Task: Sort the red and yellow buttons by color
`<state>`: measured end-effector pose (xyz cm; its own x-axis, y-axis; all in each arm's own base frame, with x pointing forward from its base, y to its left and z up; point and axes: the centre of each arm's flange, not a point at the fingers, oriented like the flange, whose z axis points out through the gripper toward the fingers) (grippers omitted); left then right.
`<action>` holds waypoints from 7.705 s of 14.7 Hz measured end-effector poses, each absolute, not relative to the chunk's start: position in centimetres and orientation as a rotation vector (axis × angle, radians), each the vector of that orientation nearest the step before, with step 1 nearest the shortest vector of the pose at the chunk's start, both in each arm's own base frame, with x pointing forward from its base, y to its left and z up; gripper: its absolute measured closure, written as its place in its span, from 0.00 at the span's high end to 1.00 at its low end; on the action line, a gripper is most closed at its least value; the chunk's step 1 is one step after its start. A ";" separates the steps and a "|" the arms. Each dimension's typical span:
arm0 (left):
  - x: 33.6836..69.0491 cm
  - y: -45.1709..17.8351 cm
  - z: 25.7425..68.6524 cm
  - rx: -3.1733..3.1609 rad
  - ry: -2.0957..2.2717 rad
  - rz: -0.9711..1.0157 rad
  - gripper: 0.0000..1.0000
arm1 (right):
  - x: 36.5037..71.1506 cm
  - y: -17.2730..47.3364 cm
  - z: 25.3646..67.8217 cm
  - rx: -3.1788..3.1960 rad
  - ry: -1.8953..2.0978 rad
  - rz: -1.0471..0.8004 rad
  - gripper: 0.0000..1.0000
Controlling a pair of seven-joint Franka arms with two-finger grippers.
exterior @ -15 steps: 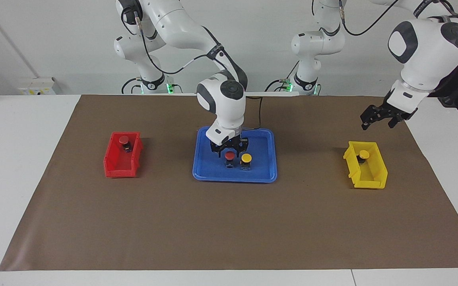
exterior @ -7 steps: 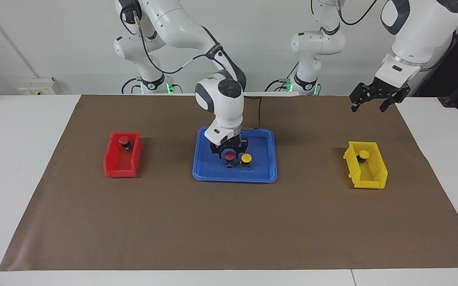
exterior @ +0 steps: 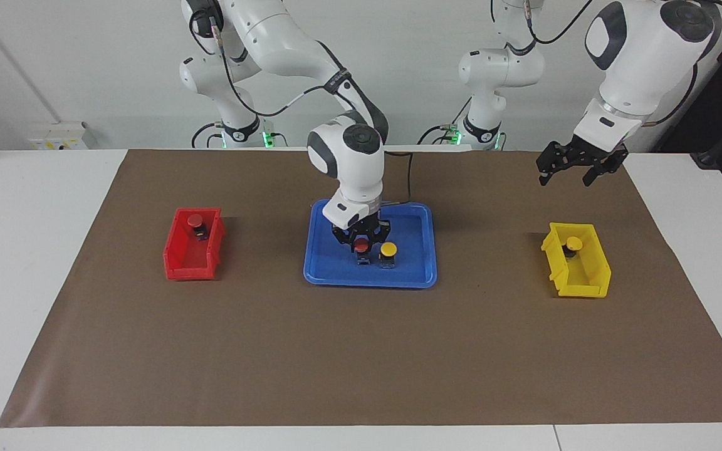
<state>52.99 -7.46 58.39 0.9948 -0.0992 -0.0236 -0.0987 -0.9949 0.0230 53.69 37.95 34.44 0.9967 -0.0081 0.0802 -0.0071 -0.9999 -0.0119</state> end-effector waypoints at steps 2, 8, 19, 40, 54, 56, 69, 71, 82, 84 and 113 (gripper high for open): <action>53.0 -7.5 58.4 3.116 -0.155 -0.036 1.00 | 54.8 36.6 35.9 -3.115 0.044 -0.157 0.41; 53.5 -14.5 56.4 3.095 0.003 0.086 1.00 | 57.4 20.5 49.2 -3.167 -0.005 -0.120 0.41; 50.2 -37.7 41.0 3.061 0.097 0.052 1.00 | 54.1 -3.3 42.9 -3.186 -0.035 0.051 0.41; 50.0 -41.5 36.1 3.072 0.152 0.062 0.41 | 51.6 -2.7 34.8 -3.179 -0.112 0.005 0.41; 62.5 -4.2 50.3 3.205 -0.001 0.036 0.41 | 54.3 -2.5 40.1 -3.184 -0.122 0.022 0.63; 62.9 1.5 49.5 3.152 -0.052 0.057 0.41 | 55.7 -1.0 43.6 -3.183 -0.161 0.031 0.64; 61.4 3.5 39.9 3.140 -0.213 0.105 0.41 | 58.2 35.4 44.9 -3.109 0.143 -0.097 0.79; 61.4 3.8 39.0 3.139 -0.245 0.099 0.41 | 57.5 38.2 41.9 -3.126 0.133 -0.102 0.79; 60.9 5.1 36.3 3.143 -0.257 0.137 0.41 | 62.1 26.9 47.3 -3.164 0.368 -0.142 1.00; 60.9 5.1 36.3 3.141 -0.256 0.138 0.41 | 62.2 19.7 52.2 -3.181 0.390 -0.108 1.00; 57.0 -0.6 61.3 3.057 -0.299 -0.071 1.00 | 52.7 -7.8 63.1 -3.131 0.129 0.182 1.00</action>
